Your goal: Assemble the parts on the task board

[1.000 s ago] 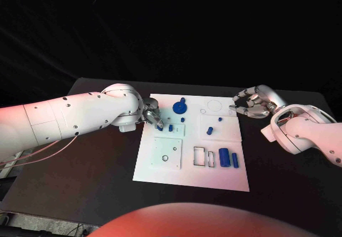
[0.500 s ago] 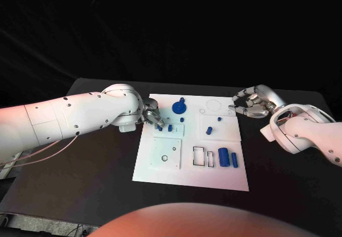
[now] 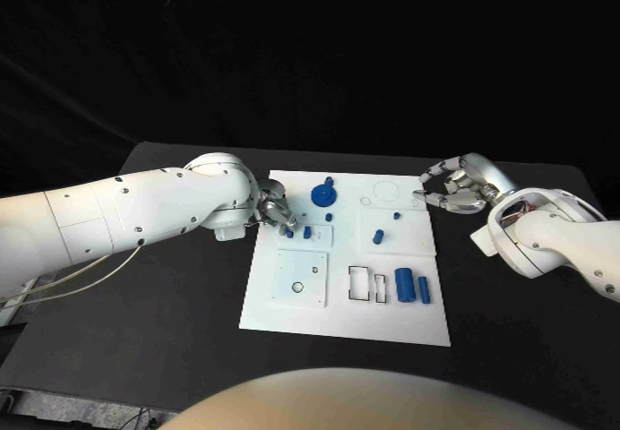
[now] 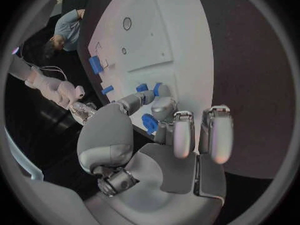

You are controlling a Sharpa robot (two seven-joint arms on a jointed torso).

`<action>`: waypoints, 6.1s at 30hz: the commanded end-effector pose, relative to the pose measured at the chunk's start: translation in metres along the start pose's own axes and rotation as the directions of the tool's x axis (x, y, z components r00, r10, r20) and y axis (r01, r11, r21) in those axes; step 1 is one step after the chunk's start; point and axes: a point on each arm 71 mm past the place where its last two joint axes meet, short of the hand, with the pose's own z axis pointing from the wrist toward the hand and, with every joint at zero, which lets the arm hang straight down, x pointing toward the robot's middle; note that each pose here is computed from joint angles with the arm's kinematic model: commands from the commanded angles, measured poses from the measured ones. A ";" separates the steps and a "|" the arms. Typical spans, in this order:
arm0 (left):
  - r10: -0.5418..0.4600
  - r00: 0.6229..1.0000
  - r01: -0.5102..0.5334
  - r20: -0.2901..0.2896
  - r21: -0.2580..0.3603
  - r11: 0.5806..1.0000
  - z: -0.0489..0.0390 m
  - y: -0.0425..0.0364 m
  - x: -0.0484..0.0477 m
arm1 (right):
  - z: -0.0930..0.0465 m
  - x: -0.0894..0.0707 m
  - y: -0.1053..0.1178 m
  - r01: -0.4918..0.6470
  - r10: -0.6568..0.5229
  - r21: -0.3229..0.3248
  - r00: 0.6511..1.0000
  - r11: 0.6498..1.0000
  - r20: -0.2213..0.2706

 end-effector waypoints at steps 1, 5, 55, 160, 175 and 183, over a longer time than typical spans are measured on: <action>-0.001 1.000 0.001 -0.022 0.006 1.000 0.0008 -0.0016 0.0028 | 0.000 0.001 0.001 0.004 -0.004 -0.009 1.000 1.000 -0.006; -0.003 1.000 0.003 -0.018 0.002 1.000 0.0013 -0.0002 0.0020 | 0.000 0.001 0.001 0.004 -0.004 -0.009 1.000 1.000 -0.005; 0.135 0.840 -0.421 0.526 0.472 0.775 -0.0031 -0.0525 0.0049 | 0.001 0.000 0.003 0.000 0.000 -0.044 1.000 0.999 0.012; 0.132 0.847 -0.391 0.515 0.436 0.811 0.0099 -0.0452 -0.0072 | 0.003 0.003 0.005 -0.001 0.001 -0.044 1.000 0.999 0.000; 0.124 0.876 -0.332 0.466 0.395 0.857 -0.0017 -0.0071 -0.0136 | 0.003 0.002 0.002 0.001 -0.001 -0.039 1.000 0.999 0.002; 0.131 0.885 -0.320 0.446 0.382 0.867 -0.0013 0.0013 -0.0130 | 0.002 0.002 0.003 0.000 0.000 -0.039 1.000 0.999 0.001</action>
